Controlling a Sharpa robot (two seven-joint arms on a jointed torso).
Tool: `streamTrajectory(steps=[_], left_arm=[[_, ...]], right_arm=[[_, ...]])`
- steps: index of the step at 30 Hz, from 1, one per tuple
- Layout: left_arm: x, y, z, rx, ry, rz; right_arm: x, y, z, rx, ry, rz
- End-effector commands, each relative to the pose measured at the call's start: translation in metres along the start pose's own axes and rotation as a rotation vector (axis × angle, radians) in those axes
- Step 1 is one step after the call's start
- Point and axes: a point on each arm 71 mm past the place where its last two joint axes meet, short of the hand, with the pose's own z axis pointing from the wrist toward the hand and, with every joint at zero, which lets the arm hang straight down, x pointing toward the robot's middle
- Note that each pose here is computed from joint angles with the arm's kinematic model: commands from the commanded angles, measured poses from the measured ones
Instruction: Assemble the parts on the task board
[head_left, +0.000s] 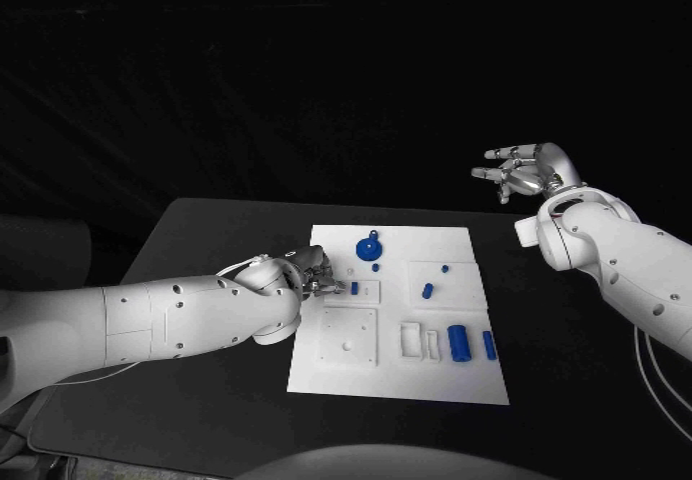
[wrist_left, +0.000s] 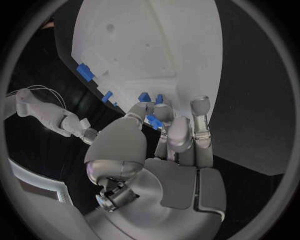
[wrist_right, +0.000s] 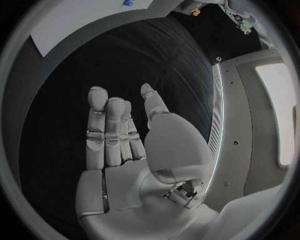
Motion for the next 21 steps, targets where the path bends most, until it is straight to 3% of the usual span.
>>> streamTrajectory(steps=[1, 21], left_arm=[[0.0031, -0.0001, 0.0004, -0.007, 0.032, 0.021], [0.0029, 0.0017, 0.0, -0.021, 0.032, 0.02]], right_arm=[[0.0015, 0.0011, 0.0001, -0.007, 0.016, -0.005], [0.0018, 0.0008, 0.0001, -0.005, 0.02, -0.005]])
